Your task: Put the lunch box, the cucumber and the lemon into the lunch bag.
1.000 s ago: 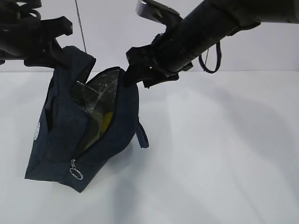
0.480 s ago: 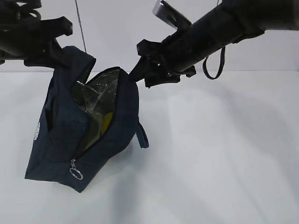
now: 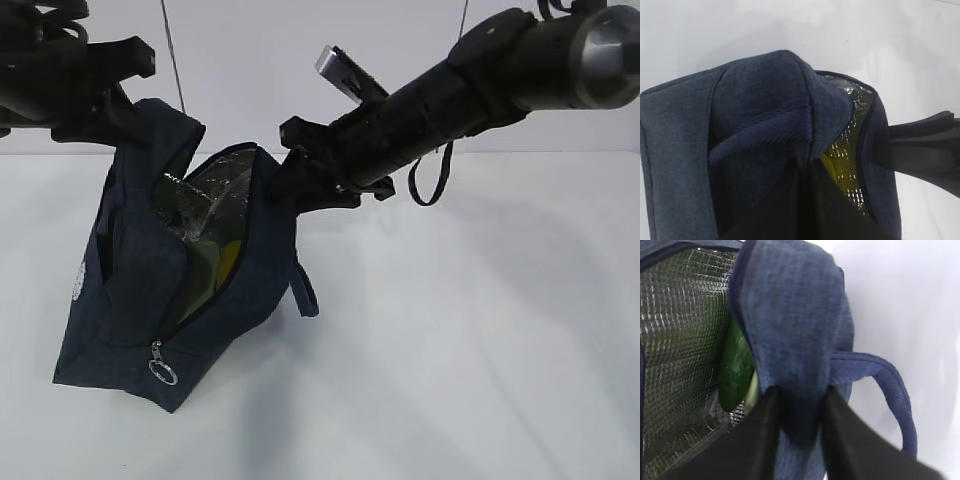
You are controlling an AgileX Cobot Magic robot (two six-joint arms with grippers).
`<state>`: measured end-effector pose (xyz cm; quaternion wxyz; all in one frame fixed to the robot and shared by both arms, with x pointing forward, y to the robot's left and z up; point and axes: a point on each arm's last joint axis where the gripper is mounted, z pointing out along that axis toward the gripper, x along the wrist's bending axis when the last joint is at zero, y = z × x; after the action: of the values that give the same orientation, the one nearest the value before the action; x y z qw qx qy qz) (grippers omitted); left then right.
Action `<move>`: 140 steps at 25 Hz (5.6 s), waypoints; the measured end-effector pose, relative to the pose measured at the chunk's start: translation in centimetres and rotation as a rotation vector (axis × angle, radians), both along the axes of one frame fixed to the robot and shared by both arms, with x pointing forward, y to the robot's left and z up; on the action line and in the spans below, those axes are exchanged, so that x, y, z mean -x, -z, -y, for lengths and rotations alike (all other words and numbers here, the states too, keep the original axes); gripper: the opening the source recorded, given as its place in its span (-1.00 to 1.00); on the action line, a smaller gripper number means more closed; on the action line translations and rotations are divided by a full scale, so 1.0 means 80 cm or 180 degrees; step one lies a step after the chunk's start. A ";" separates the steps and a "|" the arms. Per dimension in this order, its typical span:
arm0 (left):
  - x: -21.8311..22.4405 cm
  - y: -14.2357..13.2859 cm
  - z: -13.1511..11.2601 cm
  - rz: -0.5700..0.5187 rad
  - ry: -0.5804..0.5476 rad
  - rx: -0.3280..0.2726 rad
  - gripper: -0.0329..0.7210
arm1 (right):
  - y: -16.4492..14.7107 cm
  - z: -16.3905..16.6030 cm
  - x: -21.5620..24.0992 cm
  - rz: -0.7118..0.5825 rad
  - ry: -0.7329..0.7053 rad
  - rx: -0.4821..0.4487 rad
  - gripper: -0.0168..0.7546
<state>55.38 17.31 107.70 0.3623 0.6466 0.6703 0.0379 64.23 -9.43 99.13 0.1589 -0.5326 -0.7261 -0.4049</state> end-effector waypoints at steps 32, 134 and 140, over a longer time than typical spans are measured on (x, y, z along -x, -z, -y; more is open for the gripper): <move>0.017 -0.002 0.053 0.0032 0.0387 0.0346 -0.92 | -0.094 0.045 0.043 0.0267 -0.0233 0.0494 -0.93; 0.342 -0.066 -0.106 0.0876 0.1152 -0.0406 0.23 | -0.117 0.166 0.386 0.1522 0.0147 0.0969 0.41; 0.342 -0.066 -0.106 0.0879 0.1155 -0.0386 0.23 | -0.122 0.168 0.375 0.1852 0.0231 0.1074 0.41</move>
<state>27.99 25.77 113.02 0.4118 0.7658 0.4837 0.1004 34.21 -22.90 108.88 -0.1598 -0.4390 -0.7784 -0.4194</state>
